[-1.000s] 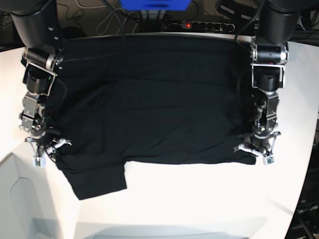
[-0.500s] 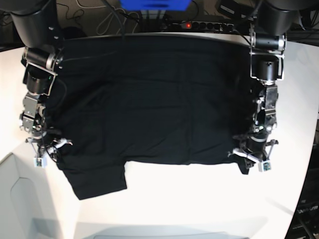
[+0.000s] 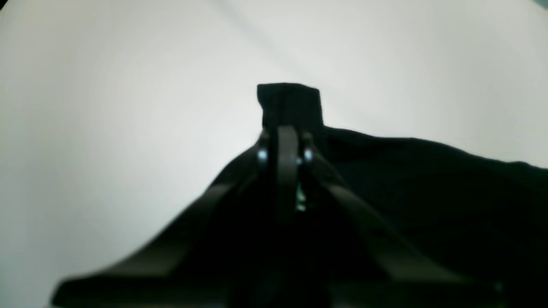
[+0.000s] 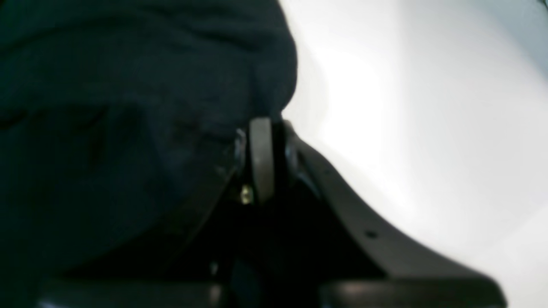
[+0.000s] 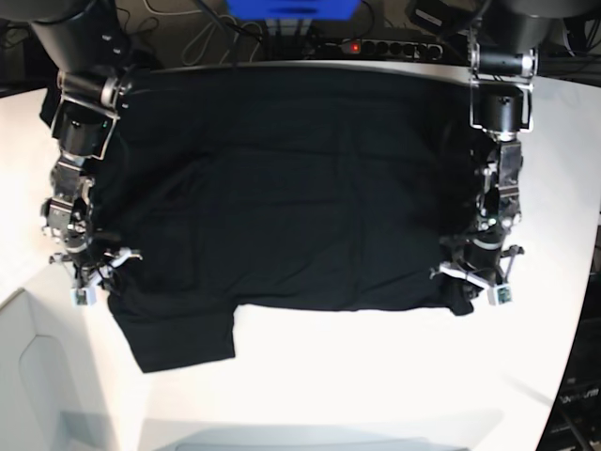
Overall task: Fold the T-shirt properly
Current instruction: 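Fold the hem up over the body toward the collar with both grippers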
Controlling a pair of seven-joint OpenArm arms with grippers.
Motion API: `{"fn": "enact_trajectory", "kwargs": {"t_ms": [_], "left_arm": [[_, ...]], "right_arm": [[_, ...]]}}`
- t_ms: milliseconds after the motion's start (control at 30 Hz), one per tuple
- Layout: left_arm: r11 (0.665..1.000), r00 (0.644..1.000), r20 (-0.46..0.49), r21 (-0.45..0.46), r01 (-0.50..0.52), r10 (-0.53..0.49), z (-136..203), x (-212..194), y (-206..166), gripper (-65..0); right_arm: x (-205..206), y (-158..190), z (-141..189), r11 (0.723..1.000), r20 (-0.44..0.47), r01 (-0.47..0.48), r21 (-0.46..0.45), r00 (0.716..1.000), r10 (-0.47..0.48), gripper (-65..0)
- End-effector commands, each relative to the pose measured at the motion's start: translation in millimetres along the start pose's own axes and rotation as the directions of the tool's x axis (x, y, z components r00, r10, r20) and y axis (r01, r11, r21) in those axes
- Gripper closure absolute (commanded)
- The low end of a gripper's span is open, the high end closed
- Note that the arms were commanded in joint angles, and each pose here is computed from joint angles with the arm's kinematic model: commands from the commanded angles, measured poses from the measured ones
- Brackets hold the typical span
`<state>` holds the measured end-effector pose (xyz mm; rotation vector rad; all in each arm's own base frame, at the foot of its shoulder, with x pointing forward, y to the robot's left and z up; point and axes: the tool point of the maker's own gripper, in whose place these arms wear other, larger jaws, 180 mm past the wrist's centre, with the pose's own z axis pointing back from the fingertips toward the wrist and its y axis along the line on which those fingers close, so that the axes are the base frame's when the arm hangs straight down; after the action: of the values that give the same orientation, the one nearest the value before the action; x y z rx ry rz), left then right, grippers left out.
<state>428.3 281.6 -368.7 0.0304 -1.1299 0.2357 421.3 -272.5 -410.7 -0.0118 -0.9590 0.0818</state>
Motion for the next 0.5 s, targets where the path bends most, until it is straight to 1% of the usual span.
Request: {"fn": "enact_trajectory", "kwargs": {"t_ms": [0,33,100,167,267,367,467], "left_arm": [[1.0,0.997,0.083,0.018,-0.005,0.003,1,31,9,0.0],[1.0,0.995,0.1,0.018,-0.01,0.008,2,38,10,0.0],[1.0,0.994,0.11,0.026,-0.016,0.013,8,38,15,0.0],[1.0,0.991,0.13,0.015,-0.005,0.003,13,44,12,0.0],[1.0,0.989,0.147,0.002,0.007,-0.007,21,46,7,0.0],[1.0,0.987,0.158,-0.013,0.012,-0.009,28,46,2,0.0],[0.999,0.985,0.174,-0.027,0.022,-0.017,38,47,-2,0.0]], "right_arm": [[30,-10,6,1.0,0.088,-0.014,-0.023,0.996,0.016,0.0],[33,-5,9,1.0,0.105,-0.024,-0.014,0.994,0.025,0.0],[38,2,16,0.999,0.131,-0.053,0.003,0.99,0.052,0.0],[43,2,24,0.997,0.154,-0.077,-0.003,0.985,0.076,0.0],[51,5,38,0.998,0.202,-0.058,0.003,0.978,0.056,0.0],[61,4,48,0.999,0.211,-0.047,0.007,0.976,0.045,0.0],[59,-3,63,0.999,0.217,-0.033,-0.009,0.976,0.035,0.0]]}}
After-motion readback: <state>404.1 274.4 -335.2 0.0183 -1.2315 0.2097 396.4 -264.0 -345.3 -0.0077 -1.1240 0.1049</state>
